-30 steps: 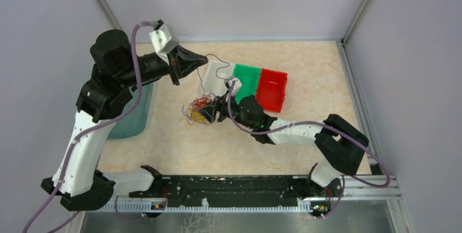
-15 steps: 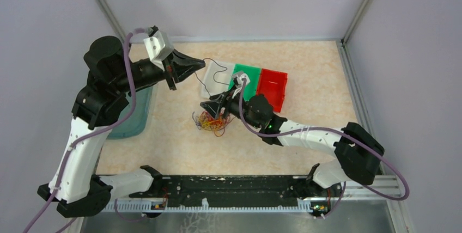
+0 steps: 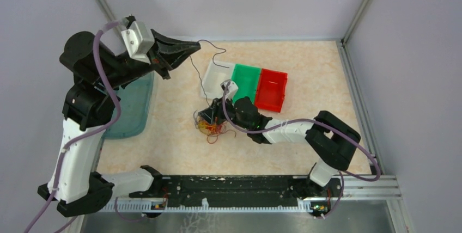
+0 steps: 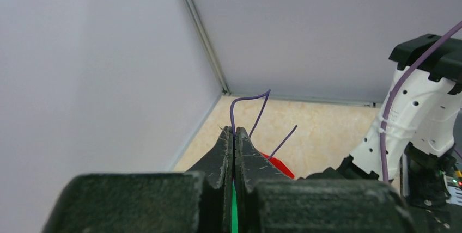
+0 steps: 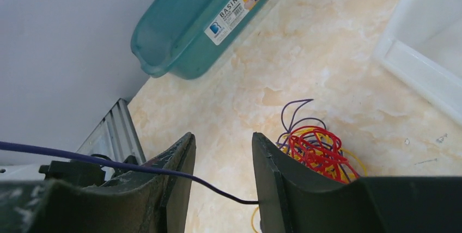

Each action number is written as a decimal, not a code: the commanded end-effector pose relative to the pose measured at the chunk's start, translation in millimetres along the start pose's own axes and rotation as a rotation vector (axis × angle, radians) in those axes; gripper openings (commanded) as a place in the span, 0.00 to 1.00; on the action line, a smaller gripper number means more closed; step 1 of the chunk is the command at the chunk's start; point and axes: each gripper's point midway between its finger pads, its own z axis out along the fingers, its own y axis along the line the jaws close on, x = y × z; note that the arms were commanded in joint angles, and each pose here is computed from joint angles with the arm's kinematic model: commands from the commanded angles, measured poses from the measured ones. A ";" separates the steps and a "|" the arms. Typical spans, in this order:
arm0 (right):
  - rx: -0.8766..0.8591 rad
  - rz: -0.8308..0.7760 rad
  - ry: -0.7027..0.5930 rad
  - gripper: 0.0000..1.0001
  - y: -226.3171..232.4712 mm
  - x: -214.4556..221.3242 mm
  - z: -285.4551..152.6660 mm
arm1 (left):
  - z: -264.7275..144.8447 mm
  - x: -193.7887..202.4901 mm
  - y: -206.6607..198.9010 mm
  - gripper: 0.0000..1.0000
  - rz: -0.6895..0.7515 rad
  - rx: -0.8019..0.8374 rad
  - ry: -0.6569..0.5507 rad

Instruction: Untangle the cables

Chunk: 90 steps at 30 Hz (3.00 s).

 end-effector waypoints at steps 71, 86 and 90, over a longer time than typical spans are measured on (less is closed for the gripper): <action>0.185 -0.021 0.006 0.54 -55.9 48.6 -29.6 | -49.4 -257.1 27.0 0.00 1.758 -0.652 -0.805; 0.150 -0.148 -0.205 0.70 -7.1 -79.1 -44.9 | 9.8 -162.5 88.4 0.00 1.301 -0.470 -0.416; 0.207 -0.143 -0.240 0.69 -20.6 -103.9 -48.1 | 21.6 -130.1 94.4 0.00 1.250 -0.445 -0.361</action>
